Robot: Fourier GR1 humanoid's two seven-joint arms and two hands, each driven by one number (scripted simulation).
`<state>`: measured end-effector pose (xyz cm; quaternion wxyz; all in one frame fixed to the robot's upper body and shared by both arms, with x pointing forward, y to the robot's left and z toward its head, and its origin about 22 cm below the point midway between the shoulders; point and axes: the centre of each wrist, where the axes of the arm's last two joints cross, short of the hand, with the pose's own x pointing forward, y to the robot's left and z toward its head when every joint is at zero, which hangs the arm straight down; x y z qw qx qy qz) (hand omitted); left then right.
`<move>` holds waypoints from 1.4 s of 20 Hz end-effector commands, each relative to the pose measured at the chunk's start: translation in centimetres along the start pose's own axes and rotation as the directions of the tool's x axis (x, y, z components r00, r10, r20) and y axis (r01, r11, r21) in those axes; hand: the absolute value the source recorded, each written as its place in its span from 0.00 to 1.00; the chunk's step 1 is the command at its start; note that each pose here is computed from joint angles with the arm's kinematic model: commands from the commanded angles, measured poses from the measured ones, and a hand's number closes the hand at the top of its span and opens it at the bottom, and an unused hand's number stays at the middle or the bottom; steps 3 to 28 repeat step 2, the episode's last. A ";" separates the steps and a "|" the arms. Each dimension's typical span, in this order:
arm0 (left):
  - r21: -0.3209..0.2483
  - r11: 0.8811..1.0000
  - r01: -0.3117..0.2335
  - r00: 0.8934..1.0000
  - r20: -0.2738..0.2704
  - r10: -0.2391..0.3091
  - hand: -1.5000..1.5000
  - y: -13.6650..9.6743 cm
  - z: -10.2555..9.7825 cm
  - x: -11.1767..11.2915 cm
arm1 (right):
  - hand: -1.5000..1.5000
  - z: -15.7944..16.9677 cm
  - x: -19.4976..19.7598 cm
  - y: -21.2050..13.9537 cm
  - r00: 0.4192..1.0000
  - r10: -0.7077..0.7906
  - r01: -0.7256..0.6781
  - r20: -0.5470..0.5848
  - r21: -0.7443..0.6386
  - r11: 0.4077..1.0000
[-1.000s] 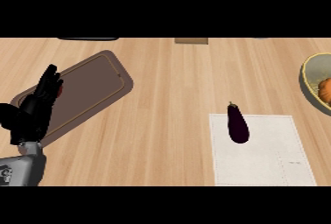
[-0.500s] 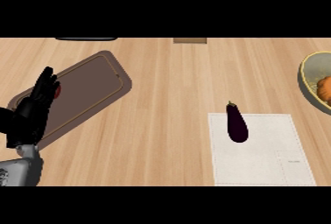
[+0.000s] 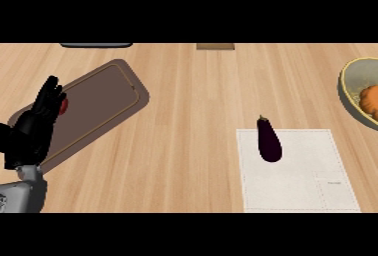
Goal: Pick the croissant from the placemat and place it in the bowl
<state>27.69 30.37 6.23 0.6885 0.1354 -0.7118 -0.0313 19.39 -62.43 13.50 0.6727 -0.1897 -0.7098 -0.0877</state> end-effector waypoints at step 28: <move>0.003 1.000 0.004 1.000 -0.013 -0.004 0.50 0.2 -0.2 -0.4 | 0.00 1.3 -0.3 -1.1 0.992 -0.095 0.088 0.086 0.084 0.993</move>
